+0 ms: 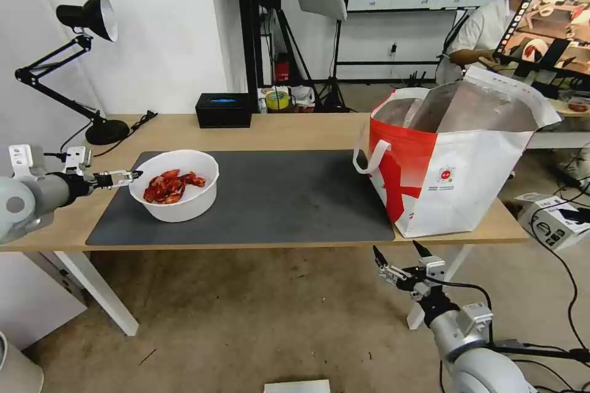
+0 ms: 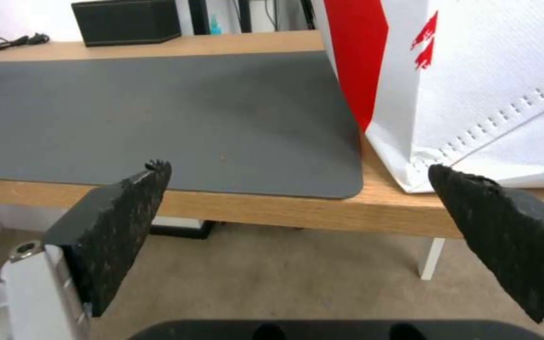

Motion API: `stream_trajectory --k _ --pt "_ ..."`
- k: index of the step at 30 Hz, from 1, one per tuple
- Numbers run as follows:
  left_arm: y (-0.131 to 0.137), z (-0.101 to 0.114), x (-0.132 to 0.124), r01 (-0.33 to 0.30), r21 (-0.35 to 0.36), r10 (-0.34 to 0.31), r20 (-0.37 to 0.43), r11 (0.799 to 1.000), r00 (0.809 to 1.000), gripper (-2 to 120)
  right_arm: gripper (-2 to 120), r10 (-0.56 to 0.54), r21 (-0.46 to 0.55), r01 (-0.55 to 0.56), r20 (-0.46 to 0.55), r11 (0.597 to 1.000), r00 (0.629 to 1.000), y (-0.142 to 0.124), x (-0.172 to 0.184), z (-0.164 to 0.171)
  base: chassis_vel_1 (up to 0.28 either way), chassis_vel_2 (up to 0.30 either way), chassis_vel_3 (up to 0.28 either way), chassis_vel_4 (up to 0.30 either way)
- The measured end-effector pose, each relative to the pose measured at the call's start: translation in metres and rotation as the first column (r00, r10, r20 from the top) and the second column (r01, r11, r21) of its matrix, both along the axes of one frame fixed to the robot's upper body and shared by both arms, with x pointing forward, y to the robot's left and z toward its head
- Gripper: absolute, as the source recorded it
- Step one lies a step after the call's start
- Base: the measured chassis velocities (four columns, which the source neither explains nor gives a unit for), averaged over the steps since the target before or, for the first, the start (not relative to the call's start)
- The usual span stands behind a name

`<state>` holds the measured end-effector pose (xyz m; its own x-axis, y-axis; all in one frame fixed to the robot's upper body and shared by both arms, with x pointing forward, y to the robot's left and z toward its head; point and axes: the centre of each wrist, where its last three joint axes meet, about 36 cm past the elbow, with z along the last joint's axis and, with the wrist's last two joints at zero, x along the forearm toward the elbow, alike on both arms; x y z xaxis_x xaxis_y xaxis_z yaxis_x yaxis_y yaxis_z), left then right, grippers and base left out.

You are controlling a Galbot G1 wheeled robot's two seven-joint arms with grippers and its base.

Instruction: Pick up the trash from the table and place it into the takeout bag.

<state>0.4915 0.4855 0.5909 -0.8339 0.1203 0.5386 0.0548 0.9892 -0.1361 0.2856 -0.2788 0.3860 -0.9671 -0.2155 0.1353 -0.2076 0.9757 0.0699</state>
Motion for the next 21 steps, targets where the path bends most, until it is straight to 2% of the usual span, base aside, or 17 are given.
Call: stream_trajectory --k 11,21 --pt "-0.007 -0.019 0.021 -0.005 0.005 0.006 -0.037 1.0 0.999 100 100 0.0 0.0 0.0 0.0 1.0 1.0 0.0 0.0 0.0 0.0 0.0 0.0 0.0" --pt "-0.004 -0.03 0.025 -0.021 0.011 0.022 -0.068 1.0 0.997 100 100 0.0 0.0 0.0 0.0 1.0 1.0 0.0 0.0 0.0 0.0 0.0 0.0 0.0"
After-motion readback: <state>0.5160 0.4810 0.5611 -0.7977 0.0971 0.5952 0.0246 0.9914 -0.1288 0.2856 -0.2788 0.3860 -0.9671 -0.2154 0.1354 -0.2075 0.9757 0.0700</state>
